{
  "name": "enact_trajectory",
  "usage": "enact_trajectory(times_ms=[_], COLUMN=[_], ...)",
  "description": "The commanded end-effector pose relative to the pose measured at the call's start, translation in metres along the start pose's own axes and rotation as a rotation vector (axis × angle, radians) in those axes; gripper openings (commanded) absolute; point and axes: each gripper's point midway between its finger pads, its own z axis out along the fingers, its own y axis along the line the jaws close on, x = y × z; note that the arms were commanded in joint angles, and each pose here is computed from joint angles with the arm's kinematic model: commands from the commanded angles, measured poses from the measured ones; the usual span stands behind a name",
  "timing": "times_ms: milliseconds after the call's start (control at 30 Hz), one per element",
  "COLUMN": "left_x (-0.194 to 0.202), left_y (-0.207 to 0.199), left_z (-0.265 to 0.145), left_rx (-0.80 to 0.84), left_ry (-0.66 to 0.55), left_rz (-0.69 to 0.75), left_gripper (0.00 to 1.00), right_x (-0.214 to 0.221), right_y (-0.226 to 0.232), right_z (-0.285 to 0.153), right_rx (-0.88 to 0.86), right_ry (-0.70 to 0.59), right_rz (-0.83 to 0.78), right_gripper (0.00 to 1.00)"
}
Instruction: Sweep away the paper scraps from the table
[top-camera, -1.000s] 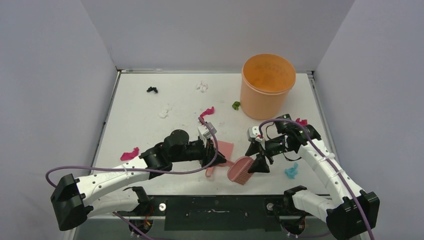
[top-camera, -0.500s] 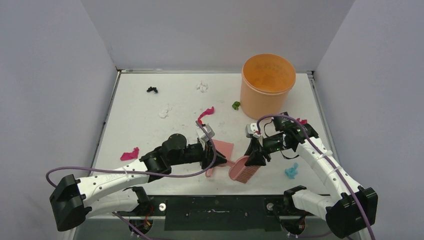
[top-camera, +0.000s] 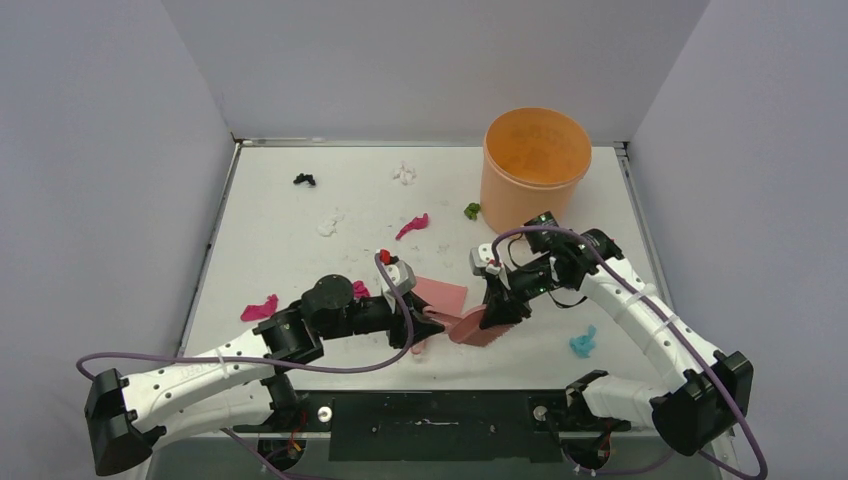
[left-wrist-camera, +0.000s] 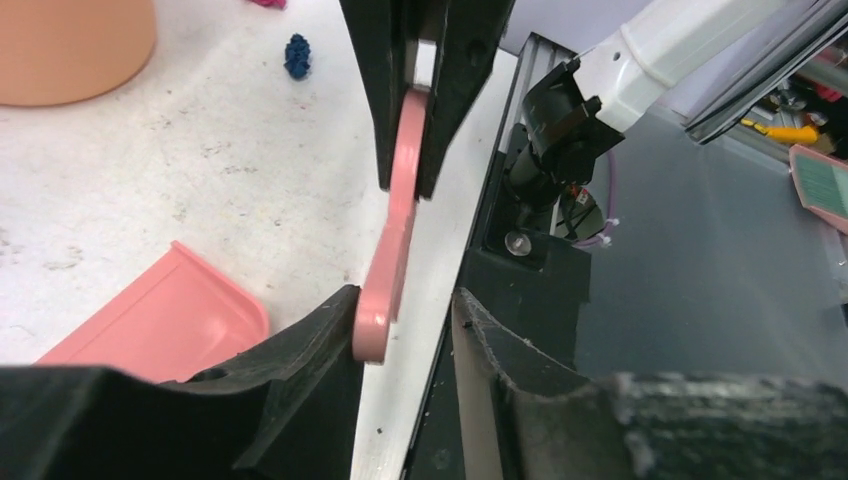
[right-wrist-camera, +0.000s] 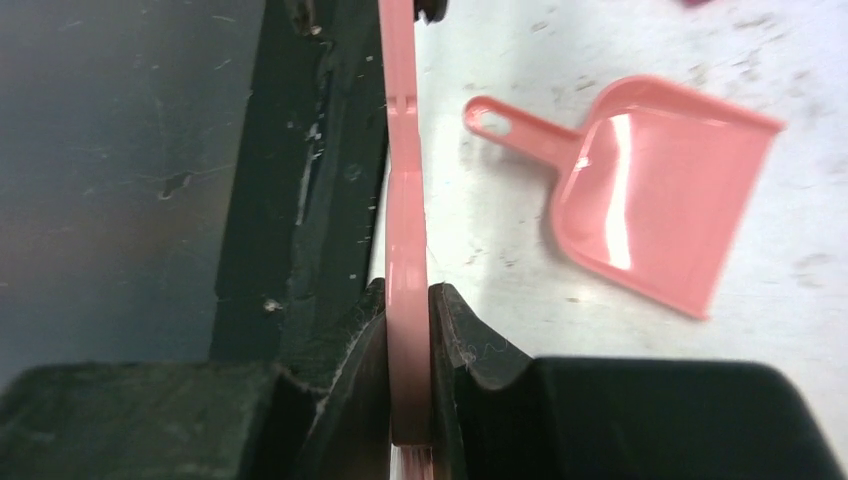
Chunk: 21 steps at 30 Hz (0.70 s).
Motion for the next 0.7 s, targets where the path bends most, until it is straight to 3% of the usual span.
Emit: enact_trajectory(times_ms=[0, 167, 333, 533, 667], left_x=[-0.013, -0.011, -0.018, -0.016, -0.014], left_y=[-0.002, -0.003, -0.007, -0.013, -0.013], left_z=[-0.019, -0.031, -0.033, -0.023, -0.012], left_rx=[-0.047, -0.073, -0.078, -0.034, -0.023], left_ry=[0.043, 0.098, 0.089, 0.089, 0.057], left_rz=[0.099, 0.143, 0.187, 0.175, 0.149], left_gripper=[0.37, 0.40, 0.51, 0.51, 0.43], right_x=[-0.026, -0.026, -0.022, -0.024, -0.027], right_y=[-0.006, -0.002, 0.004, 0.005, 0.003], right_z=[-0.014, -0.010, 0.000, 0.003, 0.005], right_rx=[0.036, 0.012, -0.021, -0.027, -0.024], right_ry=[0.043, 0.116, 0.155, 0.141, 0.130], right_rz=[-0.135, -0.158, -0.137, -0.124, -0.124], right_gripper=[0.05, 0.05, 0.05, 0.05, 0.05])
